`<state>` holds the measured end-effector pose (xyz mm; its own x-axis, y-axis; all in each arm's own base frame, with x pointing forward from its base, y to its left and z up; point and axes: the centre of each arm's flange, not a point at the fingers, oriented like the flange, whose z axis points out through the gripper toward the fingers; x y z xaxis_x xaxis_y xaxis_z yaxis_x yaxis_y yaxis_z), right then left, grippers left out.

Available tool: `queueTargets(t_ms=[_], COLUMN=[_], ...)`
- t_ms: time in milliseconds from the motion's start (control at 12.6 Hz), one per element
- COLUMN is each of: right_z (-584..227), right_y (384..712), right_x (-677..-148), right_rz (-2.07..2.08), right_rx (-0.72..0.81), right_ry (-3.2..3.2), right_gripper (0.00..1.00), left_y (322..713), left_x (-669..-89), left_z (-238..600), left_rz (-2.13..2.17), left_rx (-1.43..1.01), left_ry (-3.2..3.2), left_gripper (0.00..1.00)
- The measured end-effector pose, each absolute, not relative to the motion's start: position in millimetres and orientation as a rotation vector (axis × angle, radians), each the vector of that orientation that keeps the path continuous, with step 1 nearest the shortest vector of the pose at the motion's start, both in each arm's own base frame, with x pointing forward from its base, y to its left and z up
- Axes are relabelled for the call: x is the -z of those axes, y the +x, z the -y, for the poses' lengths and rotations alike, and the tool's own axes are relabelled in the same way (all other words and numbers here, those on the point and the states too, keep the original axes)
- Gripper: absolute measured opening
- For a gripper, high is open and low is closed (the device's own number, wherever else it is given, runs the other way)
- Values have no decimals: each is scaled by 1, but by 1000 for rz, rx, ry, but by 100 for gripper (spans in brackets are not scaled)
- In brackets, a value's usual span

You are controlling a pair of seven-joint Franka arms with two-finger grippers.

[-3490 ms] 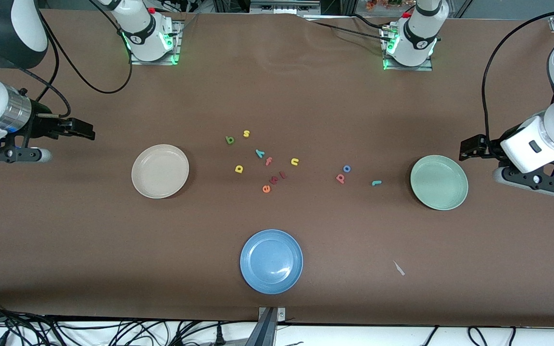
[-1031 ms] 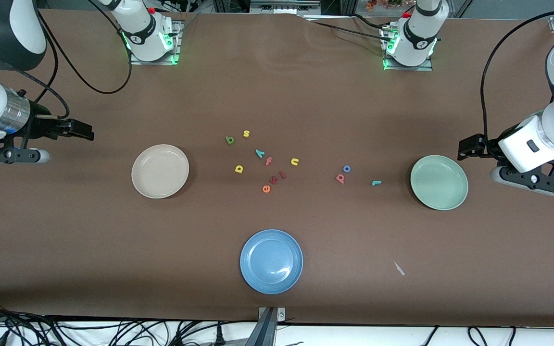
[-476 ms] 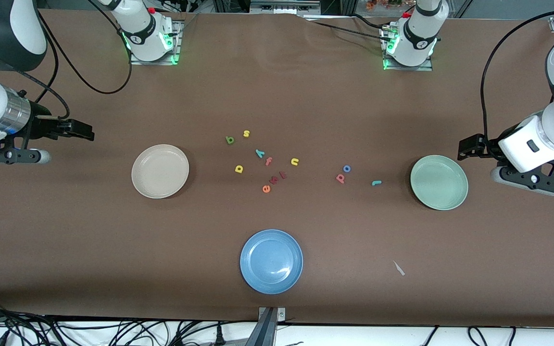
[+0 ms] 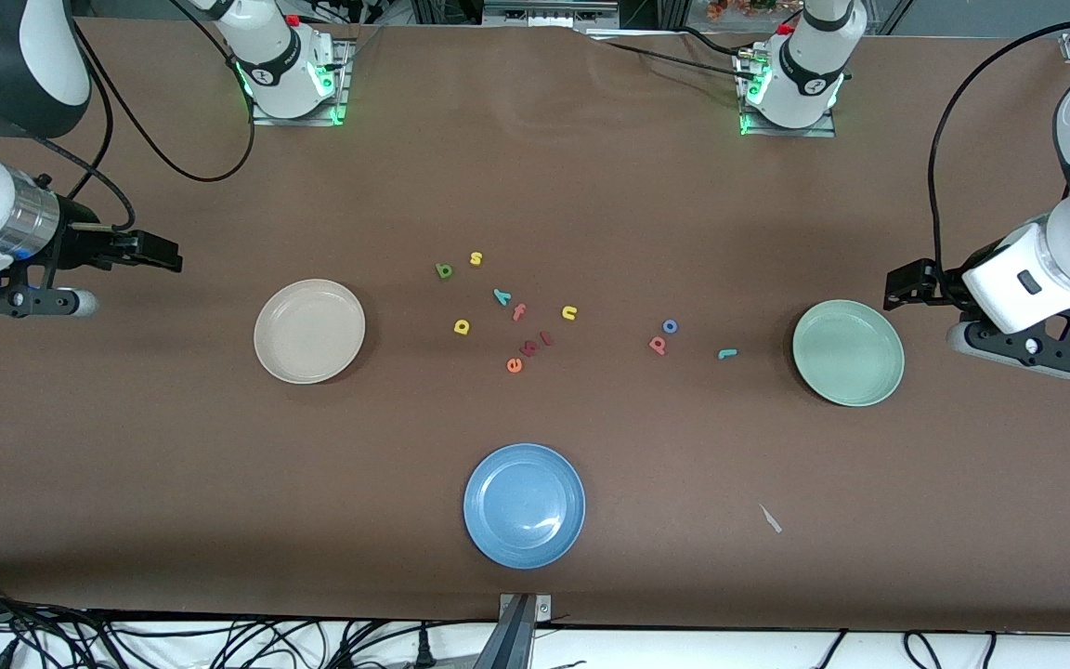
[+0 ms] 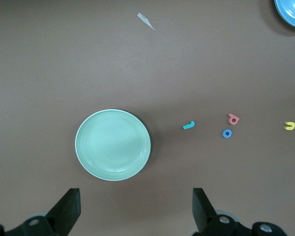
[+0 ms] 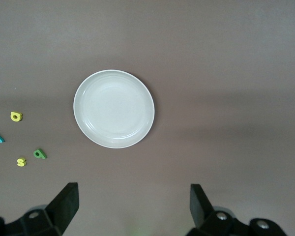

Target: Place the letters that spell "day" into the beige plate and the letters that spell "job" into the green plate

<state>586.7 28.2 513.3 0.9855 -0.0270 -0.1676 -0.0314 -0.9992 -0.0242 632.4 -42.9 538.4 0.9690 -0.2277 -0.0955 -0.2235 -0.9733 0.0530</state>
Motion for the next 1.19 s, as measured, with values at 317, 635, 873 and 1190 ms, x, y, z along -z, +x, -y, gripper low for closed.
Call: queueTargets(t_ms=[317, 635, 873, 1190], right_z=[-28, -28, -28, -28], right_y=[587, 587, 587, 587], right_x=[-513, -513, -512, -511], right_rz=[-46, -46, -44, -36], right_rx=[-263, -264, -266, -269], right_ry=[-3103, -3103, -3103, -3102], right_gripper=[100, 100, 100, 100], left_y=[632, 632, 632, 632], left_x=[-538, -538, -538, -538], left_z=[43, 43, 43, 43], left_rz=[353, 353, 353, 353], left_rx=[157, 157, 157, 157], left_ry=[3076, 3076, 3076, 3076], left_gripper=[100, 100, 100, 100])
